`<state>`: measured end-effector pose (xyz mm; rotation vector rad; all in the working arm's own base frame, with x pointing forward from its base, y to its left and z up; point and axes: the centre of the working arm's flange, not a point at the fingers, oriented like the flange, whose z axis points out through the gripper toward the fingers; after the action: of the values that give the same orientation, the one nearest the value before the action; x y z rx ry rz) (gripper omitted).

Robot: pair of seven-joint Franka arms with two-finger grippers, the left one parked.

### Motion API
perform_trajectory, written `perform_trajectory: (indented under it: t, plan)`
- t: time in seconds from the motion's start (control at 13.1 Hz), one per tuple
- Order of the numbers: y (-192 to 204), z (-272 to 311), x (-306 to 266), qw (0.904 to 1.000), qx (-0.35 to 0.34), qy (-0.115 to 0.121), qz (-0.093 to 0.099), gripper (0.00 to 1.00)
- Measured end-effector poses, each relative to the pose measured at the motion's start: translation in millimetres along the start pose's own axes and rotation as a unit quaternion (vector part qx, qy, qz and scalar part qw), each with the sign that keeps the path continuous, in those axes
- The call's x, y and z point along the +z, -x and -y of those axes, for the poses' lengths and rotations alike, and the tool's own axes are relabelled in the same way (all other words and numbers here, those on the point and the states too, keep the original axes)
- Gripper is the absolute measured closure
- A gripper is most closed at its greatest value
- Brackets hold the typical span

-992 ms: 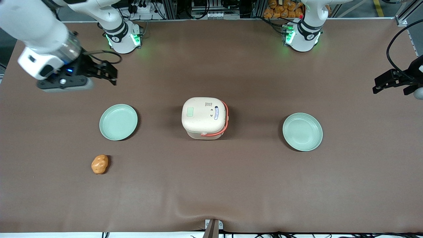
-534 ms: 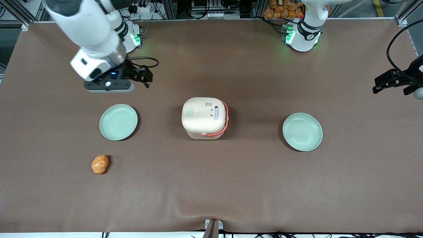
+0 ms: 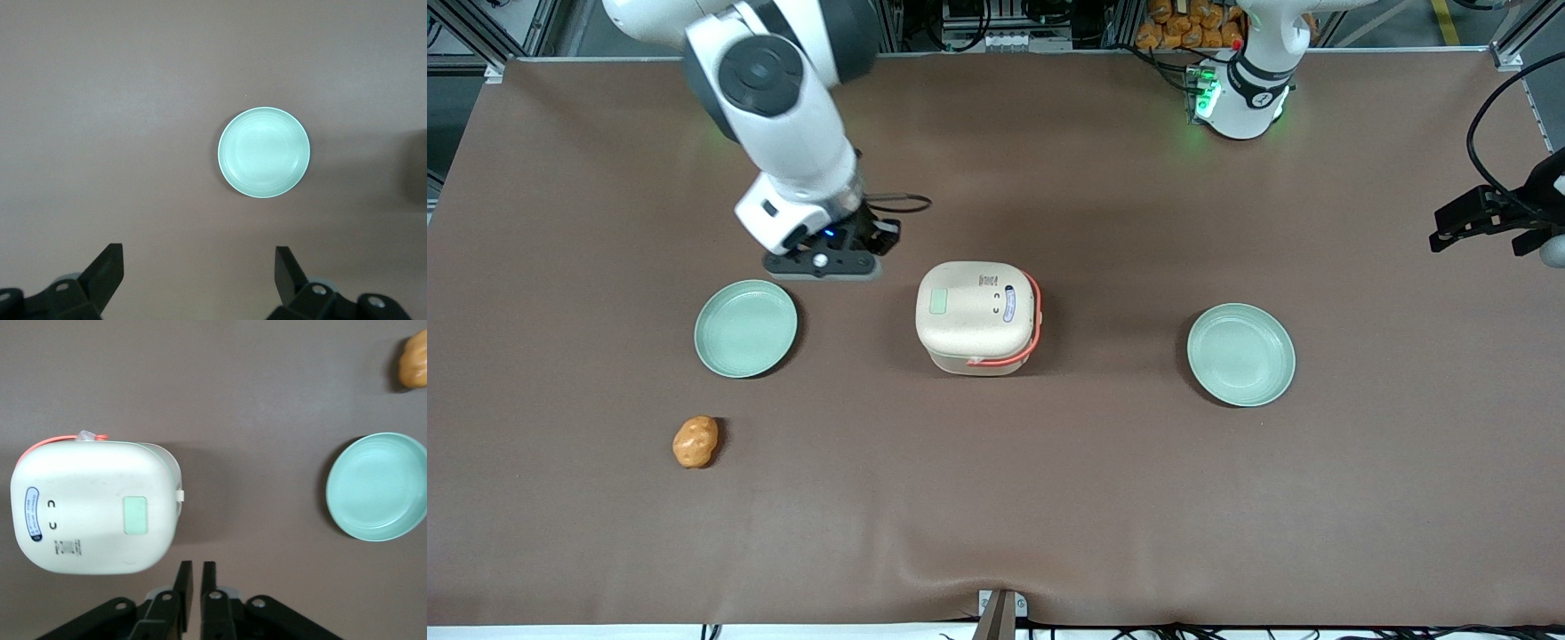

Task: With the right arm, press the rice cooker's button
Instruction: 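Move the right gripper over the white rice cooker's front button, then lower the closed right gripper and press the rice cooker's lid button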

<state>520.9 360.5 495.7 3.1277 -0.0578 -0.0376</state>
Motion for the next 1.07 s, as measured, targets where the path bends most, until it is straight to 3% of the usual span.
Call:
perform_trajectory:
  t: [0.08,0.23,0.53,1.07]
  plan:
    - [2,10,9,1.0000,0.002,0.000,-0.001,0.89]
    - [3,23,22,1.0000,0.003,-0.001,-0.003,0.98]
    - [-5,29,42,0.9997,0.015,-0.018,0.008,0.99]
    - [-11,55,89,0.9995,0.018,-0.026,-0.003,0.99]
